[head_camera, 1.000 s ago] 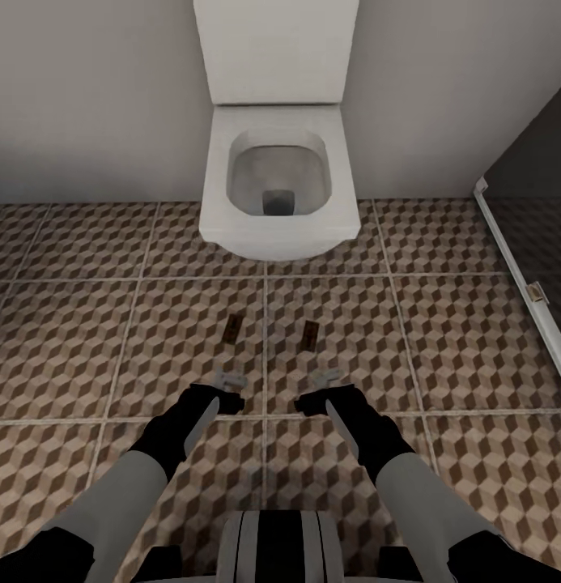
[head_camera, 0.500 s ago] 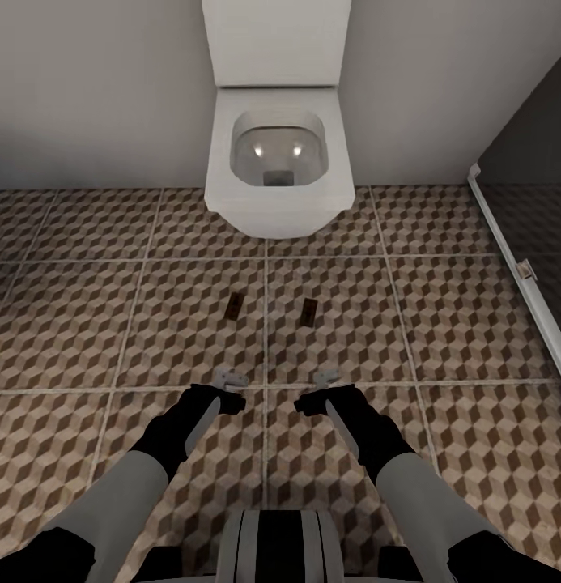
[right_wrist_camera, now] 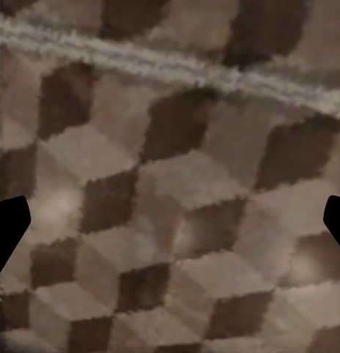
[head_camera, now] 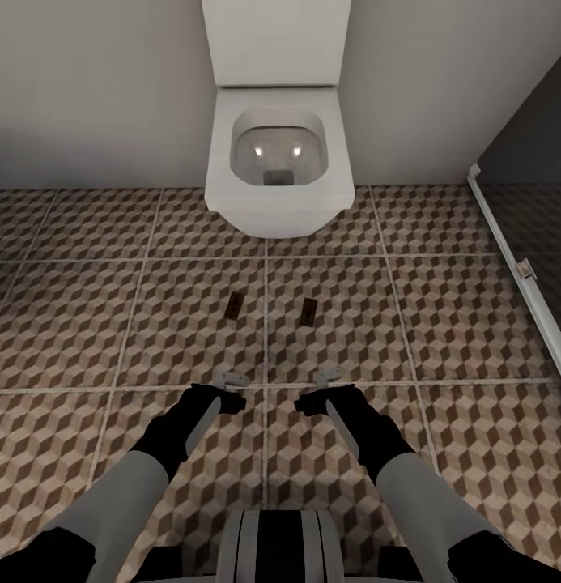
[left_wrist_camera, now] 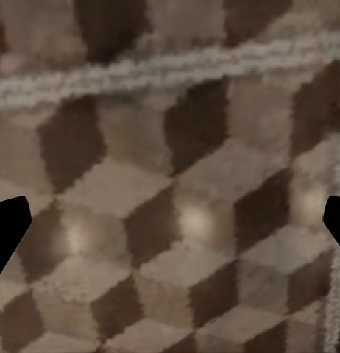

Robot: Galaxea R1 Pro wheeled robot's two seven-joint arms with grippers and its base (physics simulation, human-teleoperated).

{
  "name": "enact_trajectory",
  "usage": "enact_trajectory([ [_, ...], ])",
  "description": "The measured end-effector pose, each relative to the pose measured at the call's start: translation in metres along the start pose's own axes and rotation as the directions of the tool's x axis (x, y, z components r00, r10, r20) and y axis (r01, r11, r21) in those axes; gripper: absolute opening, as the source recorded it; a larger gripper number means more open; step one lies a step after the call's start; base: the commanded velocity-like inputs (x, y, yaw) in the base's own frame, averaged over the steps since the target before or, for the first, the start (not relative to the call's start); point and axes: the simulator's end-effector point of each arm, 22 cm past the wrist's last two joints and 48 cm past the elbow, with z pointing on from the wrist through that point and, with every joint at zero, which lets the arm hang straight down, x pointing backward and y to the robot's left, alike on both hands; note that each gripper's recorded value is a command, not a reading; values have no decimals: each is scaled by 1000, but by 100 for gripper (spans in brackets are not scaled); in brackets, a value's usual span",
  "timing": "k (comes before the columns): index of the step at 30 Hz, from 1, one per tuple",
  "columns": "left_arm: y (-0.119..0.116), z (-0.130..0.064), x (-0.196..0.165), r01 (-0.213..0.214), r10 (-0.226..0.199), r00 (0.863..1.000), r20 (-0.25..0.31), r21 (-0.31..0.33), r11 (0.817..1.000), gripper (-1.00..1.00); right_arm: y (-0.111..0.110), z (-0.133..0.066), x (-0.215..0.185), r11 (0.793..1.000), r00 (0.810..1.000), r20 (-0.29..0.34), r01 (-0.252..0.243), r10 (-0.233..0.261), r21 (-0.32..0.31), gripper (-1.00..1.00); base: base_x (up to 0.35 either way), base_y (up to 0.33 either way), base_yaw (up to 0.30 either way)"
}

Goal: Take the four mousetraps from the cabinet in the bathroom and place them on the bathroom floor. Make sure all four end up on the same floor surface, and ensure that at least two of them are either under or directly next to the same bathroom sink.

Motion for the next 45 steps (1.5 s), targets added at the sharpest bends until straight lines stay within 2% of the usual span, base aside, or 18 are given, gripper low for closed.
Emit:
enact_trajectory([
  [5,-5,0,0,0,0,1000,0,6,1000,100,0,0,0,1000,1000,0,0,0,0,100,0,0,0],
  [32,-6,-53,-40,-6,6,996,91,-7,1000,100,1,-55,-49,1000,994,108,19,-22,23,100,0,0,0],
  [40,-3,-70,-39,-6,7,997,72,-13,1000,100,3,-78,-61,999,993,119,21,-24,26,100,0,0,0],
  [45,0,-77,-30,-6,7,999,41,-22,1000,100,3,-92,-68,999,992,126,23,-27,30,100,0,0,0],
])
